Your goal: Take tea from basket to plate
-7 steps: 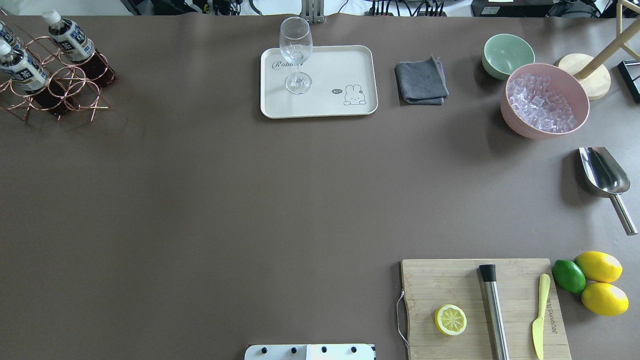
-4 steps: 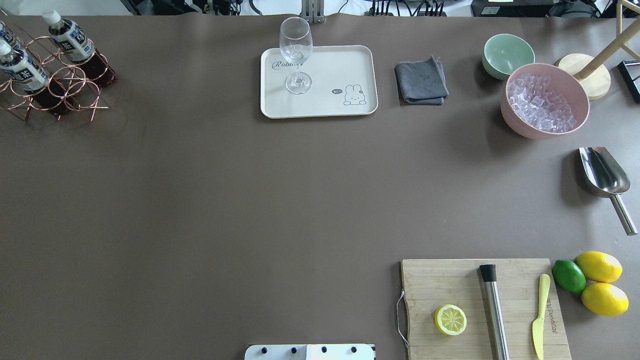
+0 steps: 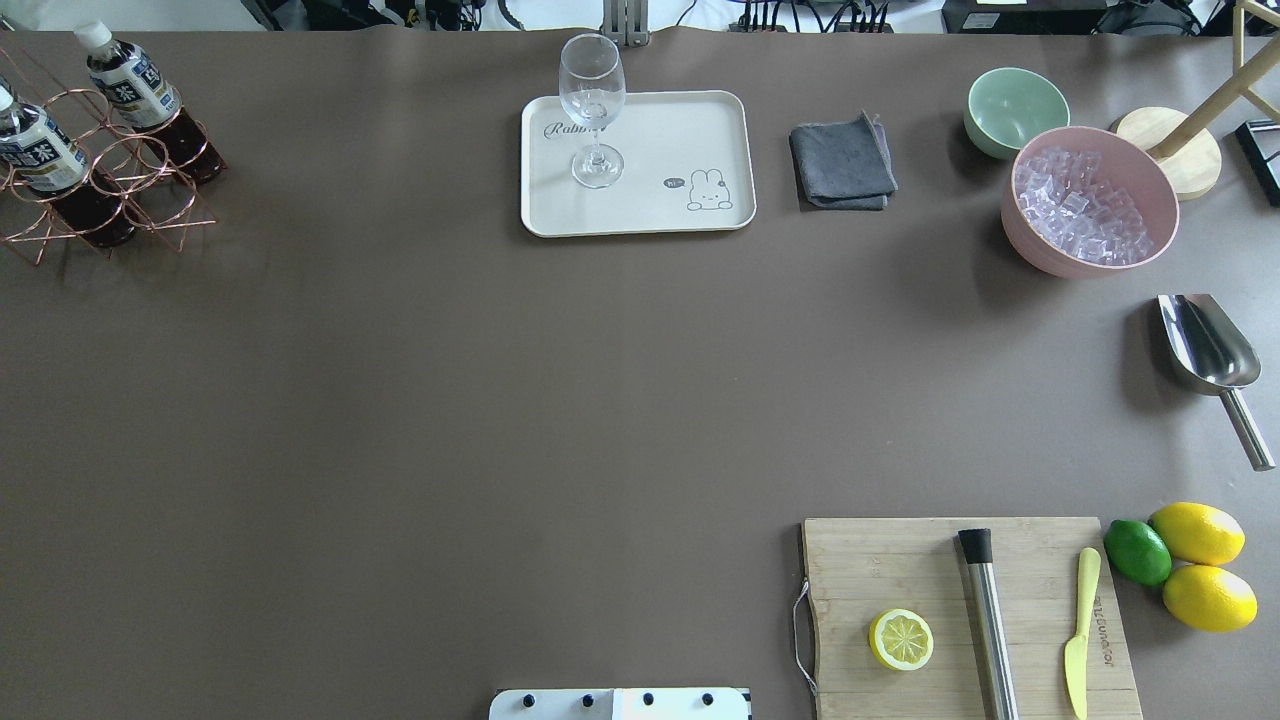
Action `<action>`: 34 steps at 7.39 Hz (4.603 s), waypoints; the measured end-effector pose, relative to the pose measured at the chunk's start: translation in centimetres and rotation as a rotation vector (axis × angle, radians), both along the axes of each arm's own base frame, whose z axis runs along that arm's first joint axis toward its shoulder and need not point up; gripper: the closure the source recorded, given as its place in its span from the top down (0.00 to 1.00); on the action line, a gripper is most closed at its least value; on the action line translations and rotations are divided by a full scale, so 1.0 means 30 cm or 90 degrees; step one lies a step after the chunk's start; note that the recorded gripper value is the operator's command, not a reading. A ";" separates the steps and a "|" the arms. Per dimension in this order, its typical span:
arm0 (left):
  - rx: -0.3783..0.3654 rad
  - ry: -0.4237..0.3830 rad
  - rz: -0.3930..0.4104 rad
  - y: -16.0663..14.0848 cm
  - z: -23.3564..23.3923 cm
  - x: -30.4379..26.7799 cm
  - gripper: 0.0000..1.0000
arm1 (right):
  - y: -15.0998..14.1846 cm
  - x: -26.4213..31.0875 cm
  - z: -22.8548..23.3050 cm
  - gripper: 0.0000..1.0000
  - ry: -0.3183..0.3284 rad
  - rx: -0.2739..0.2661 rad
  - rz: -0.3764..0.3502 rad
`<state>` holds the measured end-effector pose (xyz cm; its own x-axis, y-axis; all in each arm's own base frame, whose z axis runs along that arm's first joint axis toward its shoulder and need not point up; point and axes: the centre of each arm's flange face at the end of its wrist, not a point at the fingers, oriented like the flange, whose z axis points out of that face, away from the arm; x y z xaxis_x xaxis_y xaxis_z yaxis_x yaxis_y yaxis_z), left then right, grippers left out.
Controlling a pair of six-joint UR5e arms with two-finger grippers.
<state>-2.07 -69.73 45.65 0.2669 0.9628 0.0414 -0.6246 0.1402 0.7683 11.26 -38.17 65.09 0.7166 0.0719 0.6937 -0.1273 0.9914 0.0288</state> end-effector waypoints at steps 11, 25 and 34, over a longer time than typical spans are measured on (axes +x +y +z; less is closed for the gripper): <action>0.069 0.060 0.040 0.325 -0.703 0.146 0.00 | 0.001 -0.005 -0.001 1.00 -0.014 0.001 -0.001; 0.020 0.145 0.128 0.830 -1.328 1.099 0.00 | -0.067 -0.069 -0.101 1.00 -0.020 0.037 -0.029; -0.047 0.121 0.093 0.822 -1.394 1.348 0.00 | -0.519 -0.821 -1.056 1.00 -0.155 0.478 -0.256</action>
<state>38.37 -45.07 3.84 0.1217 0.9902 -0.0681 -0.4880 0.1194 0.8647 -13.37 -53.73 33.40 0.4160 -0.6893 0.5931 0.1397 0.6929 0.7073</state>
